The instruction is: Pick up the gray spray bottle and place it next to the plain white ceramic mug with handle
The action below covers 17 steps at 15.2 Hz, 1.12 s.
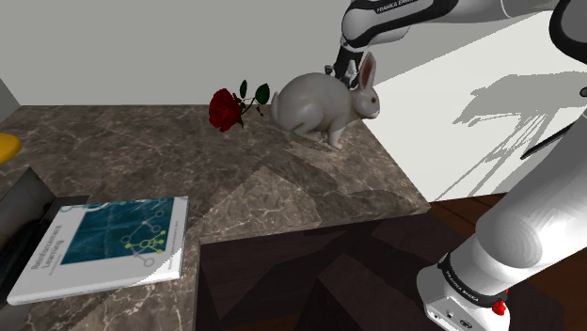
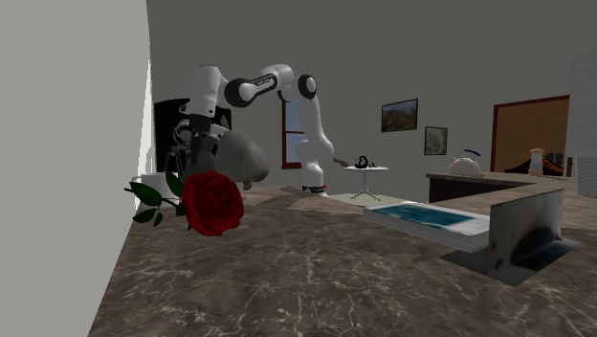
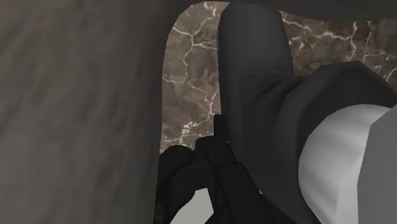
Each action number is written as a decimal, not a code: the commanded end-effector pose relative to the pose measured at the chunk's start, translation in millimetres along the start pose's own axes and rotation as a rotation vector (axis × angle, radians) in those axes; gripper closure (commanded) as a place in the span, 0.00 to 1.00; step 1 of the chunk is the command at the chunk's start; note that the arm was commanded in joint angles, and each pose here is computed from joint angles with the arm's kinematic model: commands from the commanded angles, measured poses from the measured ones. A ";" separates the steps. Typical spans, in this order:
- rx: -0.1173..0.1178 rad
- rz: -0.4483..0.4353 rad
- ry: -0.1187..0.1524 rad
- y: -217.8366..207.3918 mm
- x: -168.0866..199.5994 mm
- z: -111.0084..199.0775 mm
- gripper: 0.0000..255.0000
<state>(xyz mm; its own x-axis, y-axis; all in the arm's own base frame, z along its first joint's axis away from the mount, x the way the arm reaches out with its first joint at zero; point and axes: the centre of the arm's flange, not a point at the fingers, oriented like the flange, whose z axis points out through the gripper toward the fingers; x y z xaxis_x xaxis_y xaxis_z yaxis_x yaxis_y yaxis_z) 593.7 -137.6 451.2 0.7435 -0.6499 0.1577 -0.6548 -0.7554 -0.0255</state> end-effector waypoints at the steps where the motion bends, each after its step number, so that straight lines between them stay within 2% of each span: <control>1: -0.049 -0.010 -0.105 1.3 -12.6 49.9 1.00; 3: -0.049 -0.010 -0.105 1.3 -12.6 49.9 1.00; 4: -0.051 -0.010 -0.104 2.5 -25.4 45.5 0.00; 5: -0.053 -0.009 -0.103 2.5 -39.5 46.6 0.00; 6: -0.055 -0.010 -0.103 -5.1 -29.0 49.2 0.00; 7: -0.056 -0.010 -0.103 -10.5 -21.6 30.8 0.00; 8: -0.059 -0.010 -0.102 -20.1 -14.1 38.9 0.00; 9: -0.048 -0.010 -0.105 1.3 -12.6 49.9 0.00; 13: -0.049 -0.010 -0.105 -1.1 -7.4 0.2 0.00; 17: -0.049 -0.010 -0.105 -1.1 -7.4 0.2 0.00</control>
<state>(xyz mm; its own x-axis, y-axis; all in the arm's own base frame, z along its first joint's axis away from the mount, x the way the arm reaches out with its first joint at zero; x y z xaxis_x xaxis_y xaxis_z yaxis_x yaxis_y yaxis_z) 589.3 -131.9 449.5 0.7583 -0.6495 0.0556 -0.6513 -0.7585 0.0227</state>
